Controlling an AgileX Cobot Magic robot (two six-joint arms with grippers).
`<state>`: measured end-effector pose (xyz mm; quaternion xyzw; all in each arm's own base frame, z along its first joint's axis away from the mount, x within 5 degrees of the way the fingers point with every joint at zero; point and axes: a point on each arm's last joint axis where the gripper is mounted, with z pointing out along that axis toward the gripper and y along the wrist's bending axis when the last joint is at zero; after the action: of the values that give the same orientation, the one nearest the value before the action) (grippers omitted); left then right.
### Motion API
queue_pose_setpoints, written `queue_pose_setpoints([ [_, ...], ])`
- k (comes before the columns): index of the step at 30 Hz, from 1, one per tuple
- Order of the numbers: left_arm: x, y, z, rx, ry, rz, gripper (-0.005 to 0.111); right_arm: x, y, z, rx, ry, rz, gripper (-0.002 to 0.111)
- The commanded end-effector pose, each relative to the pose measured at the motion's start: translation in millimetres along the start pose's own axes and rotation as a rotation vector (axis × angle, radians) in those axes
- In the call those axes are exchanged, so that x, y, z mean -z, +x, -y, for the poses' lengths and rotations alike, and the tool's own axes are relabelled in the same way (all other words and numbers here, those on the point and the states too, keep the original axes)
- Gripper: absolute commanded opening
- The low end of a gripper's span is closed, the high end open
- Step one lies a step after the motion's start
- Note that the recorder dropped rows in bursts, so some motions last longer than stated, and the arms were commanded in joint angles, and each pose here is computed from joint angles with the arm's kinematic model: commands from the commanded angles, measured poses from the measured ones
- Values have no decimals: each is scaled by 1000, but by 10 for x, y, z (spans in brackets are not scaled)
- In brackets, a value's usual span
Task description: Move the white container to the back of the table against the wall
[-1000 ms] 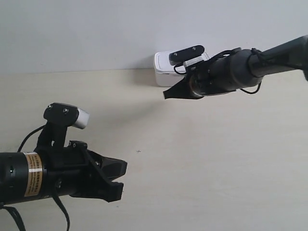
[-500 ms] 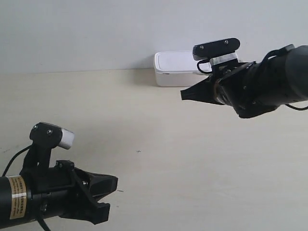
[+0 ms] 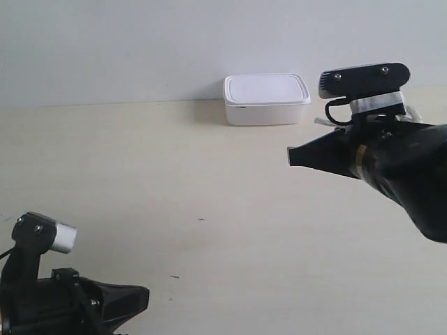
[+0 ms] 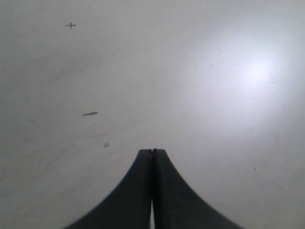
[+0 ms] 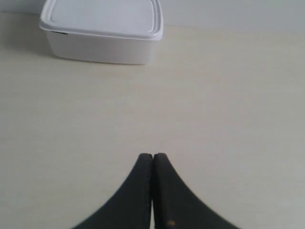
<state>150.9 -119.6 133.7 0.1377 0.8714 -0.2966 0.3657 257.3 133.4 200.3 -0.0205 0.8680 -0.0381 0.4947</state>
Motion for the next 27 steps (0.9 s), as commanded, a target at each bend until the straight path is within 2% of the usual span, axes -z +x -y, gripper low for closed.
queue_pose_setpoints([
  [1, 97, 78, 5, 5, 11, 19, 0, 305, 50, 15, -9, -52, 45, 0],
  [11, 356, 269, -15, 33, 26, 75, 0, 799, 359, 62, 60, -204, 69, 0],
  [14, 391, 226, 7, 32, 39, 115, 0, 897, 469, 117, 75, -235, 67, 0],
  [20, 434, 220, 15, 25, 34, 116, 0, 1084, 646, 254, 70, -301, 74, 0],
  [27, 461, 226, 24, 18, 34, 105, 0, 1270, 828, 491, -5, -396, 90, 0],
])
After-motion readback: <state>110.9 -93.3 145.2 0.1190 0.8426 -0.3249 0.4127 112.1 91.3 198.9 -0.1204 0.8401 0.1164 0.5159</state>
